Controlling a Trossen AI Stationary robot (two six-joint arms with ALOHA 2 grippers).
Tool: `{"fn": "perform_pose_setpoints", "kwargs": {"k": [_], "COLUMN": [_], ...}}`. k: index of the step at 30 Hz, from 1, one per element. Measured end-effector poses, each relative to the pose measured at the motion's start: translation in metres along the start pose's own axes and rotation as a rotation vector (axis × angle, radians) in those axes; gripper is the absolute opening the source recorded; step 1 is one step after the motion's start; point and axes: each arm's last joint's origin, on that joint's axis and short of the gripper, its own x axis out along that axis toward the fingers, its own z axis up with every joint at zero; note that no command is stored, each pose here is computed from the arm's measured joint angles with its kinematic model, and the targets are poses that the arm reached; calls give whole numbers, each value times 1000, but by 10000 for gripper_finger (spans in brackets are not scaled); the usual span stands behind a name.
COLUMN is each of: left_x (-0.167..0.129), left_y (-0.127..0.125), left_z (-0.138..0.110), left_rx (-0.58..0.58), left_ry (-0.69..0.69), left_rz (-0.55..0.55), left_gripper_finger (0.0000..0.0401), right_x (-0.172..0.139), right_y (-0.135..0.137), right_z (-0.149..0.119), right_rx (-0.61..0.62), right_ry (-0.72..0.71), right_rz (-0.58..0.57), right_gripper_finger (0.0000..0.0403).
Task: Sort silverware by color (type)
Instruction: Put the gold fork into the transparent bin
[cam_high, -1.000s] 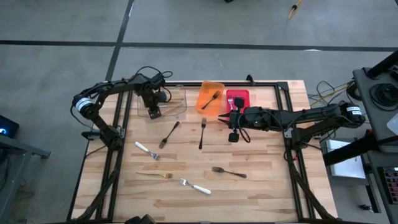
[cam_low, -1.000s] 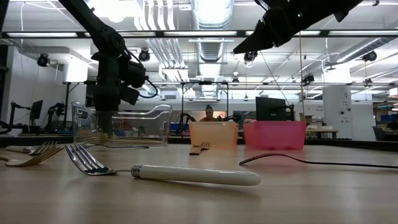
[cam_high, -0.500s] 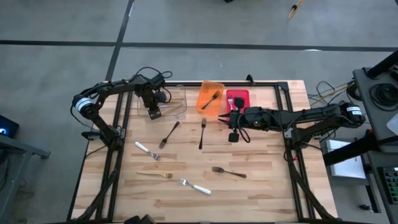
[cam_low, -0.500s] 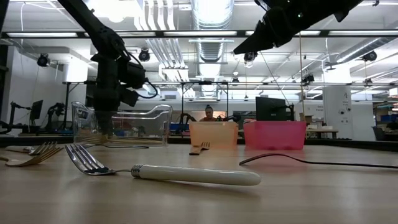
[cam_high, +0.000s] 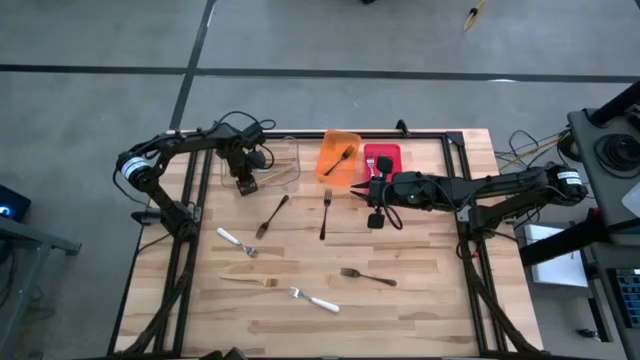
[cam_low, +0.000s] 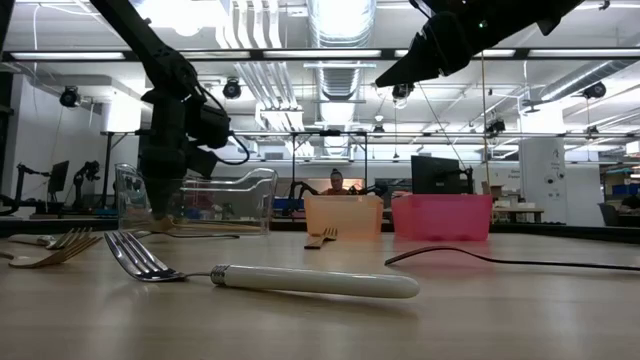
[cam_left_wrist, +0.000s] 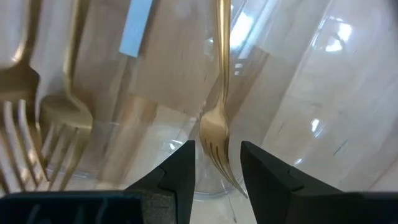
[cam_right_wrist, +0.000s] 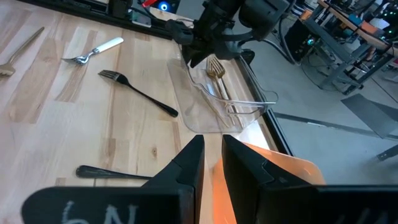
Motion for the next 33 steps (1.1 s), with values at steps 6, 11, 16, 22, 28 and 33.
{"fn": "perform_pose_setpoints", "kwargs": {"k": [6, 11, 16, 22, 28, 33], "left_x": [9, 10, 10, 10, 10, 7], "left_y": [-1, -1, -1, -1, -1, -1], "left_z": [-6, -6, -6, -6, -6, -5], "left_rx": [-1, -3, -3, -15, -44, -58], "left_ry": [16, 13, 14, 15, 17, 22], "left_rz": [-4, -3, -3, -3, -4, -5], "left_gripper_finger": [110, 109, 82, 25, 4, 1], "right_x": [0, 0, 0, 0, 0, 0], "right_y": [0, 0, 0, 0, 0, 0], "right_z": [0, 0, 0, 0, 0, 0], "right_rx": [0, 0, 0, 0, 0, 0], "right_ry": [0, 0, -1, -1, -1, -1], "right_rz": [0, 0, 0, -1, -1, 0], "right_gripper_finger": [47, 47, 47, 47, 47, 47]}}
